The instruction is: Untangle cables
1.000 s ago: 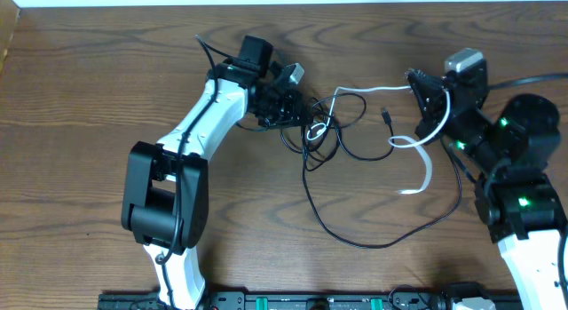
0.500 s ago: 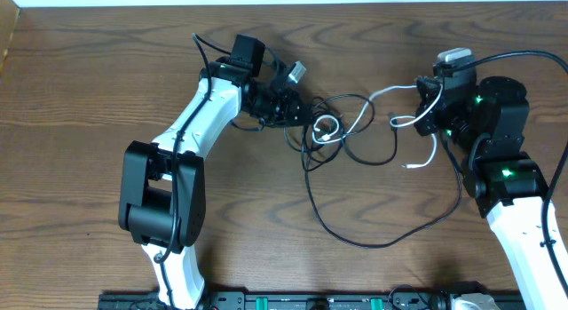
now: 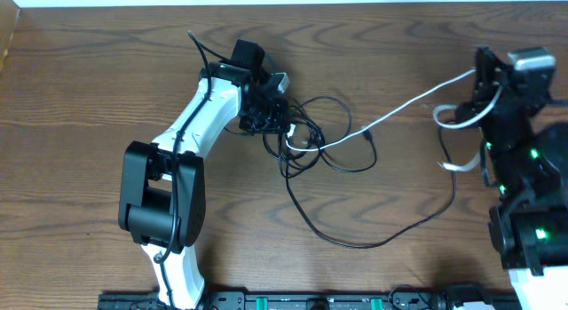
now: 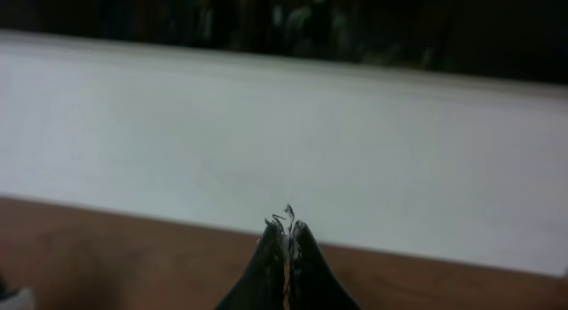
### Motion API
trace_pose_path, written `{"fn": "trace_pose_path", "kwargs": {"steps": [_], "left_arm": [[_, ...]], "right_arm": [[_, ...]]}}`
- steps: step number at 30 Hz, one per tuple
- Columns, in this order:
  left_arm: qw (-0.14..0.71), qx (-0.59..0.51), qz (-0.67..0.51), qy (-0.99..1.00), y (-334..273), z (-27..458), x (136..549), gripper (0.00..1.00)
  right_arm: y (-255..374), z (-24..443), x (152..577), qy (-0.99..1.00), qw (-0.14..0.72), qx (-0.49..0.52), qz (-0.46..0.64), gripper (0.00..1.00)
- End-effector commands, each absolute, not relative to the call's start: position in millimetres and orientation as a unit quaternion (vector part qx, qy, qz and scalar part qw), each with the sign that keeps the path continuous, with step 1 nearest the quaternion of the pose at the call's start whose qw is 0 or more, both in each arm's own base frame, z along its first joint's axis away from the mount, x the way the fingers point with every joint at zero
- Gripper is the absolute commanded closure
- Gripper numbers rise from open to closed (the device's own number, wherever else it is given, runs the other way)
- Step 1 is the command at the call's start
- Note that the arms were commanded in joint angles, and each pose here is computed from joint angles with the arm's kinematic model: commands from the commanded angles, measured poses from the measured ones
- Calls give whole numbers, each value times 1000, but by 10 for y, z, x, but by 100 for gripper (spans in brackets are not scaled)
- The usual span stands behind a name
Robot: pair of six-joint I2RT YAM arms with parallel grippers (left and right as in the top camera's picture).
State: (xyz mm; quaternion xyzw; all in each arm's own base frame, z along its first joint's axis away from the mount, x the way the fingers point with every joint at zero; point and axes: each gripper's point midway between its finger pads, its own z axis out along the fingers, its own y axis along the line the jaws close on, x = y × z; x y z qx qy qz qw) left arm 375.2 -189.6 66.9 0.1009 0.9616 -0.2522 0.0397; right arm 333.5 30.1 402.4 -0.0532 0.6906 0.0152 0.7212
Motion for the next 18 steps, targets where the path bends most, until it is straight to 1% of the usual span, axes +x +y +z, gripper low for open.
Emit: {"fn": "trace_pose_path", "kwargs": {"steps": [1, 6, 9, 12, 16, 18], "left_arm": [[37, 99, -222, 969, -1772, 554, 3763, 93], [44, 89, -183, 978, -1649, 501, 3807, 93], [48, 63, -146, 986, -1526, 461, 3848, 93], [45, 41, -155, 986, -1550, 468, 3847, 93], [36, 45, -206, 977, -1719, 531, 3813, 93], [36, 68, -248, 966, -1854, 600, 3795, 93]], "right_arm": [[136, 4280, 3166, 663, 746, -41, -32, 99], [26, 4537, 2993, 626, 773, -45, -87, 99], [32, 4604, 2953, 616, 782, -45, -85, 99], [50, 4435, 3008, 642, 761, -49, -78, 99], [63, 4021, 3209, 701, 708, -50, -68, 99], [72, 3773, 3329, 732, 676, -50, -63, 99]]}}
